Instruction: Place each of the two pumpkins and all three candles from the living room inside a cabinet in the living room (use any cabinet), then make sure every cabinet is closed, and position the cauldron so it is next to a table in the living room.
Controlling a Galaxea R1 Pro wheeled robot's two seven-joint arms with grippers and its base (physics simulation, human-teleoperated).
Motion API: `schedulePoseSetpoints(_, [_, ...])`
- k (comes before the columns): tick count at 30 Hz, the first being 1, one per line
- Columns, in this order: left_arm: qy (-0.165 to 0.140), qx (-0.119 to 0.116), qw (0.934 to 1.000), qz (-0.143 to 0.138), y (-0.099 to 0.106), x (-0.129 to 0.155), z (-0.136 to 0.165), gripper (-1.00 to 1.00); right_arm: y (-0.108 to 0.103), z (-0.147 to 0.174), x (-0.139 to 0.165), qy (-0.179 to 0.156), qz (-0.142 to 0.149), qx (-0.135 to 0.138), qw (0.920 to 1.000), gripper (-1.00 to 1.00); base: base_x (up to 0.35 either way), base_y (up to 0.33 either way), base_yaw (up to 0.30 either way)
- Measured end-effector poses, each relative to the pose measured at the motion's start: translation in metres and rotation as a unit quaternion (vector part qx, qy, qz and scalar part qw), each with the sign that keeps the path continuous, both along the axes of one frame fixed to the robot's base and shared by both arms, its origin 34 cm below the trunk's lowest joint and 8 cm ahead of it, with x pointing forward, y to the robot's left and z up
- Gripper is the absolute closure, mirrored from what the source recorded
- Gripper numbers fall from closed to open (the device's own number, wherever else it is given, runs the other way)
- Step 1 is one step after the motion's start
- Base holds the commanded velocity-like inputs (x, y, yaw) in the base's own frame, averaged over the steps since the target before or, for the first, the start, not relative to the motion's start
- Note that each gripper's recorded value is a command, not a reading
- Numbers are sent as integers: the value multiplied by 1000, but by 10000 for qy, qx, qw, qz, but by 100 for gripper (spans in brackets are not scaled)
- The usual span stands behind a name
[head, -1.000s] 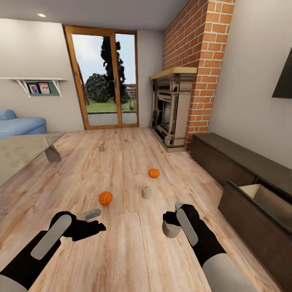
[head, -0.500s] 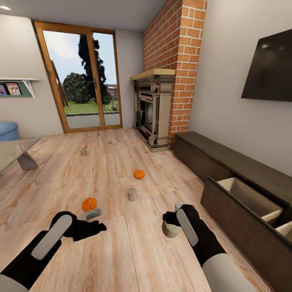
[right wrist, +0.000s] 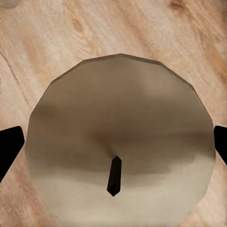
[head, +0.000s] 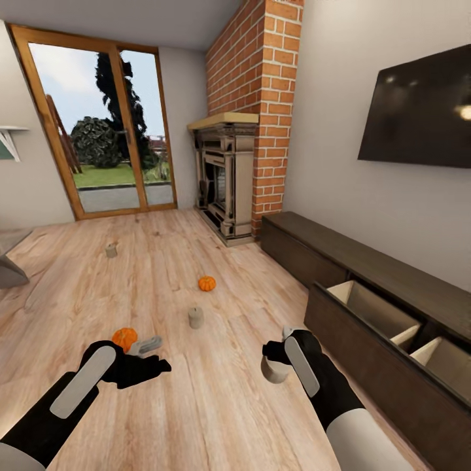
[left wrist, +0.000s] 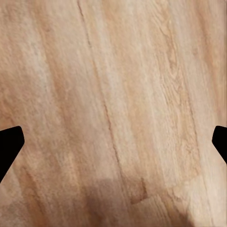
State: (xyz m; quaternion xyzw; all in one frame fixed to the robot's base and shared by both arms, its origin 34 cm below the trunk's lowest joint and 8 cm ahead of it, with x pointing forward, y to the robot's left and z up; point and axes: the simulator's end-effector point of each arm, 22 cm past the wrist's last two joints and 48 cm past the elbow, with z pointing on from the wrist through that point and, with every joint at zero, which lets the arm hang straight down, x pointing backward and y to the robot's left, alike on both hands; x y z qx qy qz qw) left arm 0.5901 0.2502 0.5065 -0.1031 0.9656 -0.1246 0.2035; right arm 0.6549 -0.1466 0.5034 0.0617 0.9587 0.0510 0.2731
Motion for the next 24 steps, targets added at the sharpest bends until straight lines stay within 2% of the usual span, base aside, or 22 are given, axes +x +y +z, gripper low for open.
schedulePoseSetpoints(7, [3,-1,10000,0,0,3,11,-100,3,12,2,0,12,19,10000,100,0,0,13])
schedulePoseSetpoints(13, [2,4,10000,-17,-1,2,11,-100,0,11,3,2,-1,-5,10000,100,26,0,212])
schedulePoseSetpoints(24, [13,25,10000,-32,-2,1,10,-100,-2,13,4,-31,-4,-47,10000,100,289,-43,37])
